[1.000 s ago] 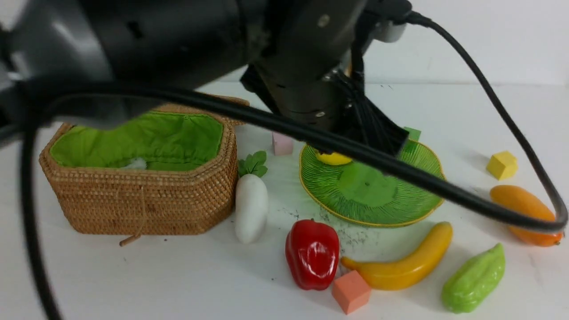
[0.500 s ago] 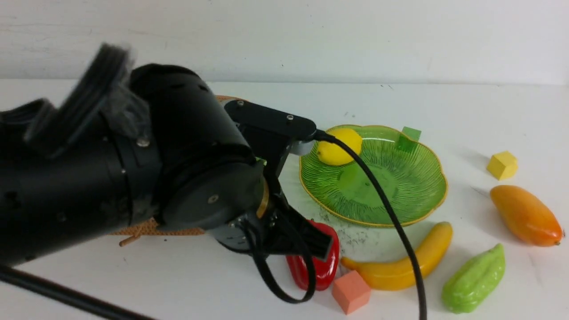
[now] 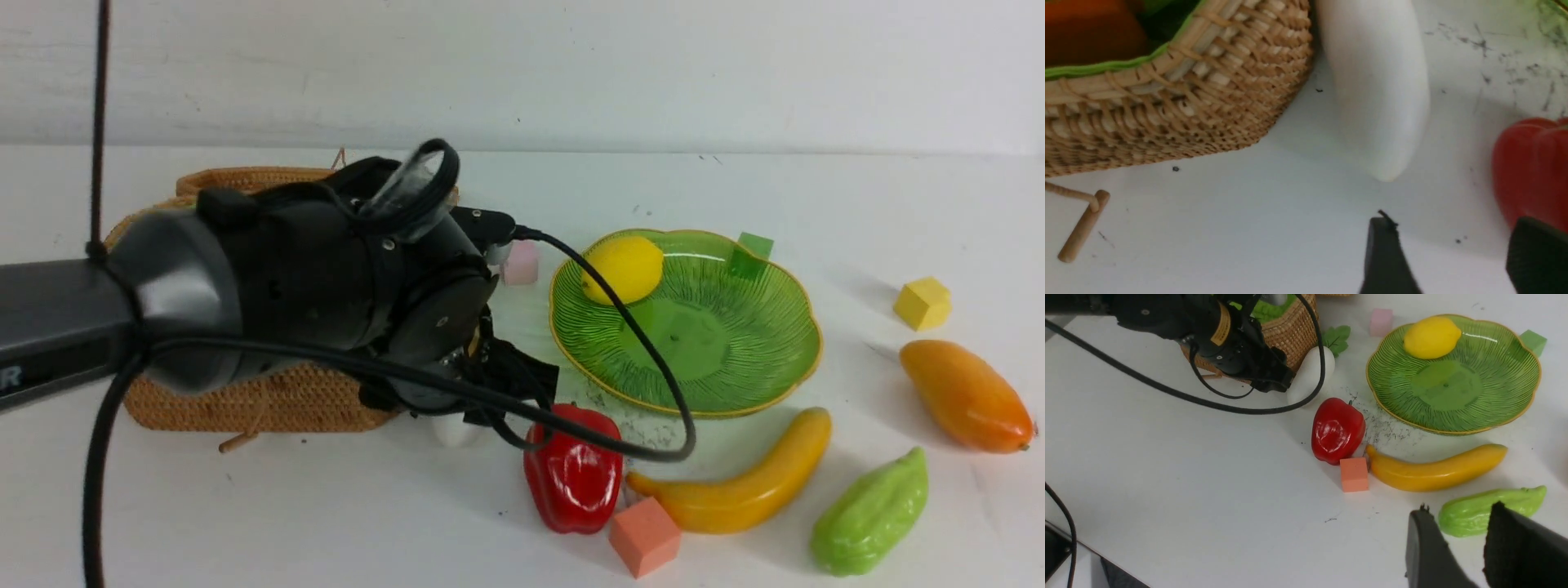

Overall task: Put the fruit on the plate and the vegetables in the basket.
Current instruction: Take a daikon with your left arm and place it on the basket on the left.

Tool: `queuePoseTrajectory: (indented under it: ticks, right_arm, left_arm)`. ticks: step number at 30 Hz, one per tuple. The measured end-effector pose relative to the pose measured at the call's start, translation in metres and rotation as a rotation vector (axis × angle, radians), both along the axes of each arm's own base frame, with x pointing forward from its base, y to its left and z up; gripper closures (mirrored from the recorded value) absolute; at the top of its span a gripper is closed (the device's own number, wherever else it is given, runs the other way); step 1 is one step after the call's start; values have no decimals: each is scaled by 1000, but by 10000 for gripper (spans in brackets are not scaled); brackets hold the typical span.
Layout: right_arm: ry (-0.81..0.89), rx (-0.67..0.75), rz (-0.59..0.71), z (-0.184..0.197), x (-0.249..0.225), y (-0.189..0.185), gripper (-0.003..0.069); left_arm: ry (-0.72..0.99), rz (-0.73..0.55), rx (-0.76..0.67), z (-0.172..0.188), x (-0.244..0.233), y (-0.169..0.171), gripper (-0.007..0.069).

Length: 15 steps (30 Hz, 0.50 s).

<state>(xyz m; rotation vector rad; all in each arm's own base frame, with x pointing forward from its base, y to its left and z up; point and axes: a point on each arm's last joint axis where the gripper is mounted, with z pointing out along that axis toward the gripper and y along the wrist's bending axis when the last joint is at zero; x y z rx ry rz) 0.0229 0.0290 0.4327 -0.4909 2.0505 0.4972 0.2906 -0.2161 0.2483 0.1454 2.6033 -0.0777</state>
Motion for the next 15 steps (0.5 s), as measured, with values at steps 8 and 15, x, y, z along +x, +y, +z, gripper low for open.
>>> queuePoseTrajectory:
  ticks: [8, 15]
  right_arm:
    - [-12, -16, 12, 0, 0, 0, 436]
    - [-13, -18, 13, 0, 0, 0, 436]
  left_arm:
    - [-54, -15, 50, -29, 20, -6, 72]
    - [-82, -12, 63, -50, 30, -11, 83]
